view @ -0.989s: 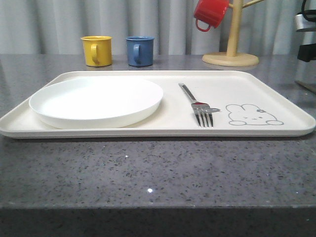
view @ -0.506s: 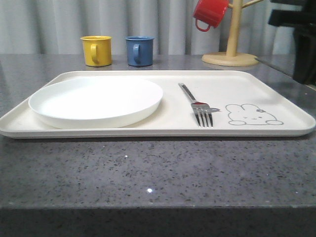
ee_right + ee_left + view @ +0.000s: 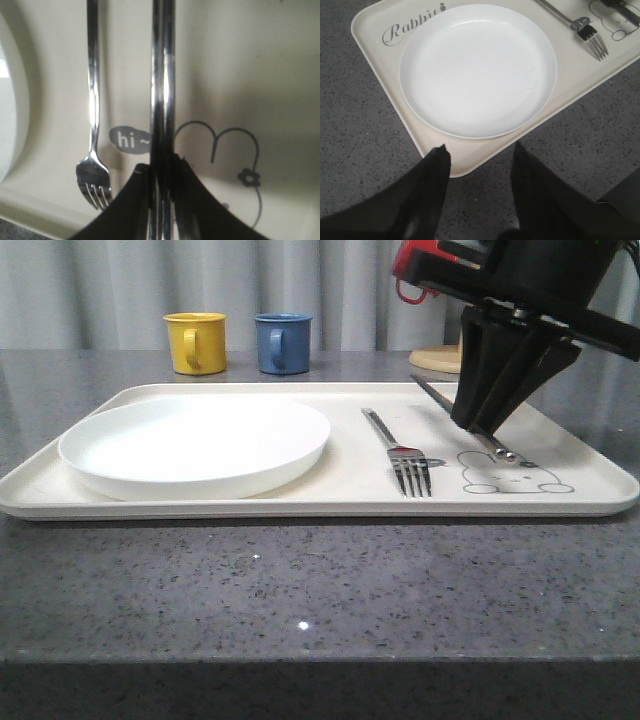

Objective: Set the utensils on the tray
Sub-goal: 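Lower the chopsticks onto the tray next to the fork and release, then move the right gripper to the spoon and grasp it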

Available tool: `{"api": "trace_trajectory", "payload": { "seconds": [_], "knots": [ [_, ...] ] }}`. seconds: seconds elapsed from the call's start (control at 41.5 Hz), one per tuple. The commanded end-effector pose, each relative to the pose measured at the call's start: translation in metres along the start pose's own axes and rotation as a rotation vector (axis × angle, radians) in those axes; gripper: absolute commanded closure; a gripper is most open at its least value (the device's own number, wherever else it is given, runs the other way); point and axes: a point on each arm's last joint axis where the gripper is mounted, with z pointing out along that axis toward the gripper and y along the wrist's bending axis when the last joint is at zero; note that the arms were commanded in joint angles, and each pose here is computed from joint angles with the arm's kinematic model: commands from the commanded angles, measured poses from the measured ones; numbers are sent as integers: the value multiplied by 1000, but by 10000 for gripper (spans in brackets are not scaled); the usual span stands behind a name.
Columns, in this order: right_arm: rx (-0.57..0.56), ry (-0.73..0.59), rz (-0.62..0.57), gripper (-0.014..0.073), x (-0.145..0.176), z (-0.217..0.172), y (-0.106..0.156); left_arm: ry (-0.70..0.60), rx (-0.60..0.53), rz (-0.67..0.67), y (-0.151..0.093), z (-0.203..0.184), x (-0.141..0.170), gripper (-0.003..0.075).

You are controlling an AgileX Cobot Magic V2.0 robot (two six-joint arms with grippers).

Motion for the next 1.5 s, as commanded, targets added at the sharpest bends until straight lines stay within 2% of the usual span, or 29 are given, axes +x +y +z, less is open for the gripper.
{"api": "trace_trajectory", "payload": {
  "seconds": [0.0, 0.169, 0.289, 0.506, 0.675, 0.772, 0.941, 1.182, 1.471],
  "knots": [
    [-42, -61, 17, 512, -3, -11, 7, -97, 8, -4, -1, -7, -12, 416],
    [-34, -33, 24, 424, -5, -1, 5, -98, 8, -4, -1, -7, -12, 416],
    [-33, -62, -5, 338, -5, -7, 6, -98, 8, -4, -1, -7, -12, 416],
    [63, -188, -188, 339, 6, -49, 5, -98, 8, -4, -1, -7, -12, 416],
    [241, -300, -287, 339, 19, -92, -9, -98, 8, -4, -1, -7, -12, 416],
    [307, -313, -260, 339, 20, -105, -26, -98, 8, -4, -1, -7, -12, 416],
    [382, -276, -136, 339, 16, -113, -67, -98, 8, -4, -1, -7, -12, 416],
    [473, -216, -6, 339, 3, -105, -121, -98, 8, -4, -1, -7, -12, 416],
    [496, -110, -5, 339, -14, -71, -147, -98, 8, -4, -1, -7, -12, 416]
  ]
}}
